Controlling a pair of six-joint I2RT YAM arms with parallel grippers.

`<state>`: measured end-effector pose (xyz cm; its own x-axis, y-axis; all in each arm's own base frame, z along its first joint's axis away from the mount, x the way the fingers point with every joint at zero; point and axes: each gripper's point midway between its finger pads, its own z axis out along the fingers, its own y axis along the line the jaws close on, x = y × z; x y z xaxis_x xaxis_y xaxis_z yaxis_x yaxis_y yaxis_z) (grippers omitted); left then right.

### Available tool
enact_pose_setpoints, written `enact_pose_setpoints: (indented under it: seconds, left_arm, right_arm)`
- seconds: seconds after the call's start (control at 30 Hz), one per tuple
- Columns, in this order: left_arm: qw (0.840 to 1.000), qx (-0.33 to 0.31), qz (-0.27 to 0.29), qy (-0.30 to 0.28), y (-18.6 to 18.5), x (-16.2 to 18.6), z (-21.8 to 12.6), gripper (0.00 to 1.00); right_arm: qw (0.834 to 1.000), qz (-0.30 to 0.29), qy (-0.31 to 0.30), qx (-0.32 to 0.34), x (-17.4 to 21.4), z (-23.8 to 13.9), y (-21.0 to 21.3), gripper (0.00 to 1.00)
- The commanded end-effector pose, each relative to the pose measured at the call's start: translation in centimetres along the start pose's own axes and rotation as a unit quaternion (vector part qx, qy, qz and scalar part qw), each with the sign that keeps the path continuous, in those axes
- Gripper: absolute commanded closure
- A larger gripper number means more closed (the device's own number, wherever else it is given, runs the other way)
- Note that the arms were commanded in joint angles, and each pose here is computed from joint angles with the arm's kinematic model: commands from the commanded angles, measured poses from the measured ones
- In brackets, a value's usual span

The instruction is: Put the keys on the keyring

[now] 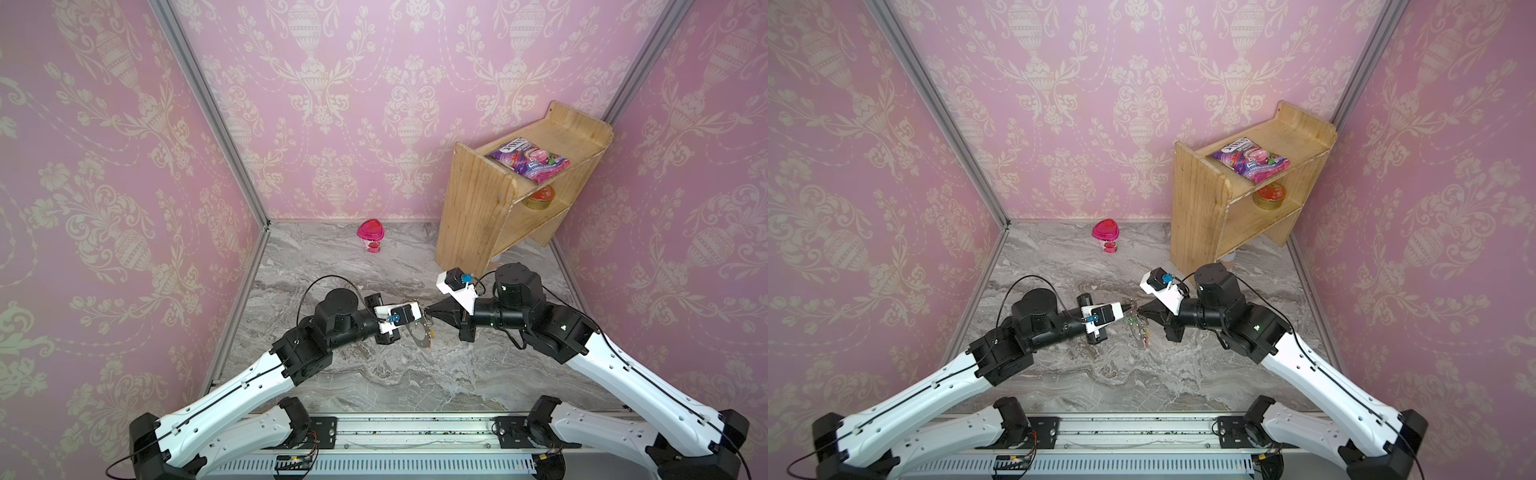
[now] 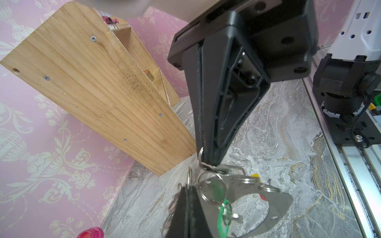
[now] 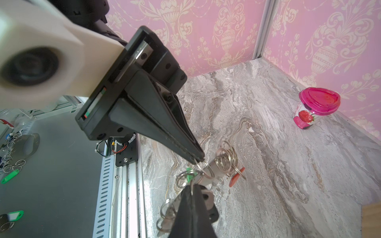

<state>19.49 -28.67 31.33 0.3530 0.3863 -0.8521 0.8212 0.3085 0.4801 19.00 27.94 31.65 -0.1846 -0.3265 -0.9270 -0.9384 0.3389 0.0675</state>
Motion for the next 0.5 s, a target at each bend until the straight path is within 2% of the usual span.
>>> enact_pose_setpoints:
  seconds: [0.0,0.47]
  left_arm:
    - [0.999,-0.004,-0.006,-0.038,0.37,-2.07,-0.29,1.00]
    - [0.999,0.006,-0.011,-0.048,-0.03,-2.43,-0.64,1.00]
  right_arm:
    - [1.000,-0.014,-0.009,0.008,-0.49,0.24,-0.21,1.00]
    - [0.999,-0.015,-0.006,0.035,-0.56,0.77,-0.99,1.00]
